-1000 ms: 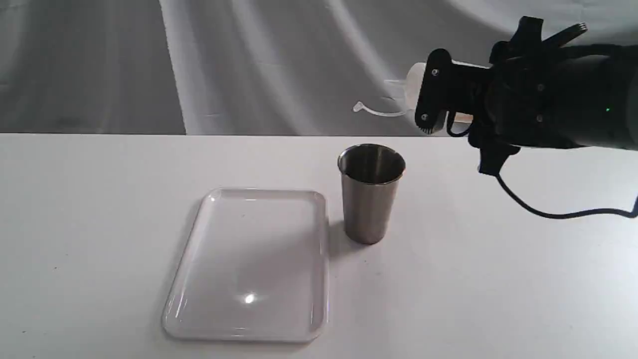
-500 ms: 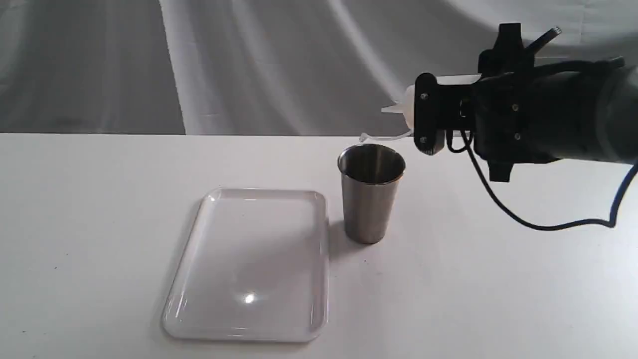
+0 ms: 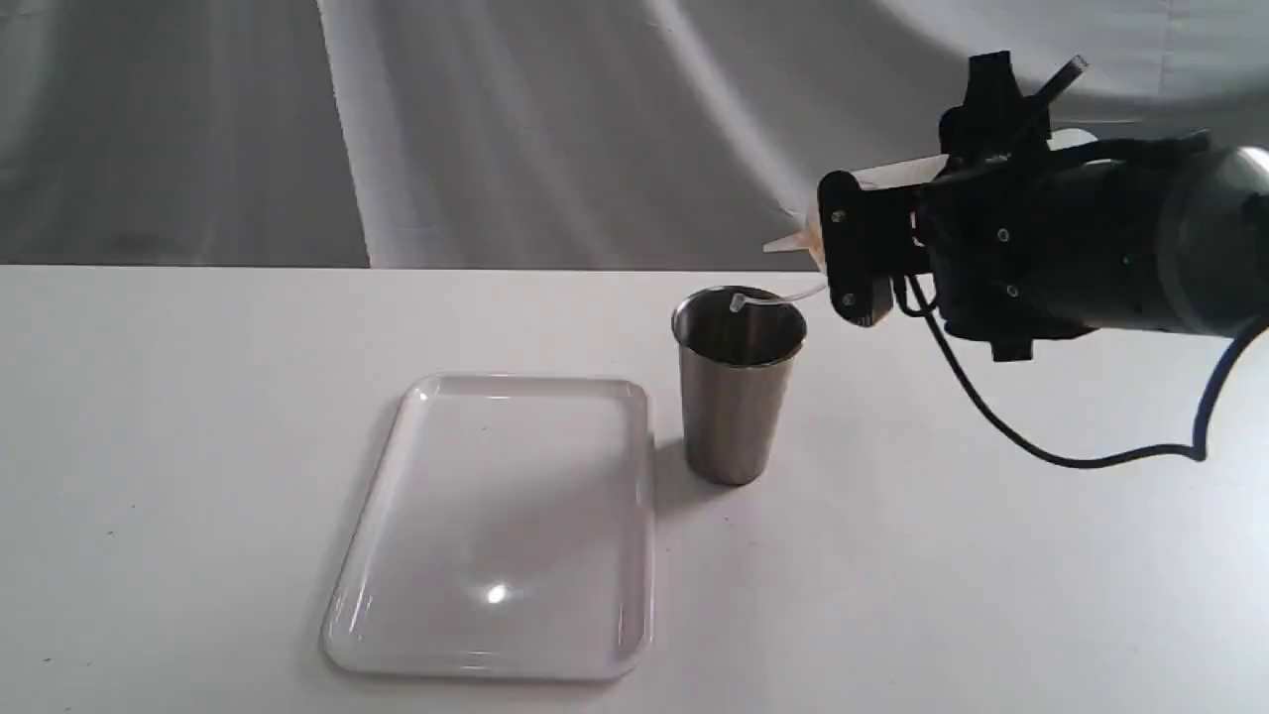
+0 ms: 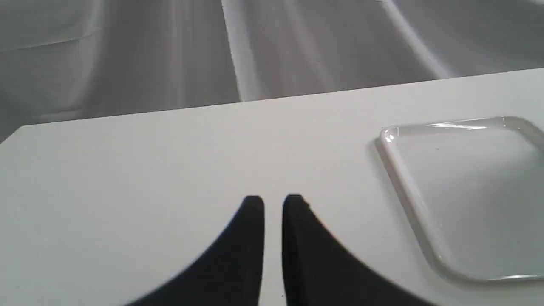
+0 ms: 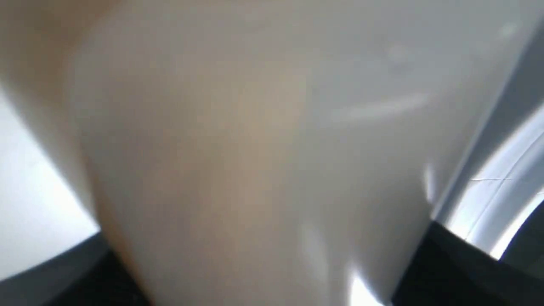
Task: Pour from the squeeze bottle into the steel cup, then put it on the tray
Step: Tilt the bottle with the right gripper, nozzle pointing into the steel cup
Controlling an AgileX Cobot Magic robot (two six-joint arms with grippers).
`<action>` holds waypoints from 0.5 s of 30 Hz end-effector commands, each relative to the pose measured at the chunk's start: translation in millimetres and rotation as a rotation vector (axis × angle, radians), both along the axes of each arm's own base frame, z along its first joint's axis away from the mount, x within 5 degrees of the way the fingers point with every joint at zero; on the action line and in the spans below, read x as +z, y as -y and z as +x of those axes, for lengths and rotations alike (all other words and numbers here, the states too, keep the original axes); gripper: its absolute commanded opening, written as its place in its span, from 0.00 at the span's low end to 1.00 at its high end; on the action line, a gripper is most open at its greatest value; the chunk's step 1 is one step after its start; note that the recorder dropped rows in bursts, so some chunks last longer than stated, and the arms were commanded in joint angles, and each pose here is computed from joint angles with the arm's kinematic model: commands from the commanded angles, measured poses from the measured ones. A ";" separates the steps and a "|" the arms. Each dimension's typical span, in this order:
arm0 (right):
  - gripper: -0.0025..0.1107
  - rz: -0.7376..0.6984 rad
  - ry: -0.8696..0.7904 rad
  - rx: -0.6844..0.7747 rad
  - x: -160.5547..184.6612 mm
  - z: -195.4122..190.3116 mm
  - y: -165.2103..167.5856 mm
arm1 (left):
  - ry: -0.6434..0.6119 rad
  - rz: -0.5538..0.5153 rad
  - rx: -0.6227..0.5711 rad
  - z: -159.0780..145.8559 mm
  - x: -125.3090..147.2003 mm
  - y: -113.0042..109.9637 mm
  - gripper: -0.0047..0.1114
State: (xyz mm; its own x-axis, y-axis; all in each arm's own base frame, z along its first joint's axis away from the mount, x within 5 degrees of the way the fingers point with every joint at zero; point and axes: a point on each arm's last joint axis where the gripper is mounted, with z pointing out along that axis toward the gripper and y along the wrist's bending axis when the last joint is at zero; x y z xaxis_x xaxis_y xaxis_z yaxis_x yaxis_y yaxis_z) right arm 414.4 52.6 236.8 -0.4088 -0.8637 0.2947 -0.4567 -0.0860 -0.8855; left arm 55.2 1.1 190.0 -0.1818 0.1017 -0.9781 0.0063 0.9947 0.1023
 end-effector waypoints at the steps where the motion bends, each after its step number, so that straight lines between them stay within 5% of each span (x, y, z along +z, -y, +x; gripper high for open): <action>1: 0.16 -0.035 0.033 0.000 10.2 -0.2 0.9 | 0.008 0.001 -0.001 -0.1 -0.6 0.0 0.11; 15: 0.16 -0.136 0.043 0.026 15.7 1.2 1.7 | 0.008 0.001 -0.001 -0.1 -0.6 0.0 0.11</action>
State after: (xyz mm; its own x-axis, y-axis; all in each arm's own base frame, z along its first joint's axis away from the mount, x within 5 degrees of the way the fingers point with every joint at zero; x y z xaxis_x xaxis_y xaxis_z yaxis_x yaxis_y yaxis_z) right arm 416.0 52.0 241.7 -0.3858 -0.8453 0.3697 -0.4449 -0.1806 -0.8772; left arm 55.2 1.1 190.0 -0.1818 0.1017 -0.9781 0.0063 0.9947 0.1023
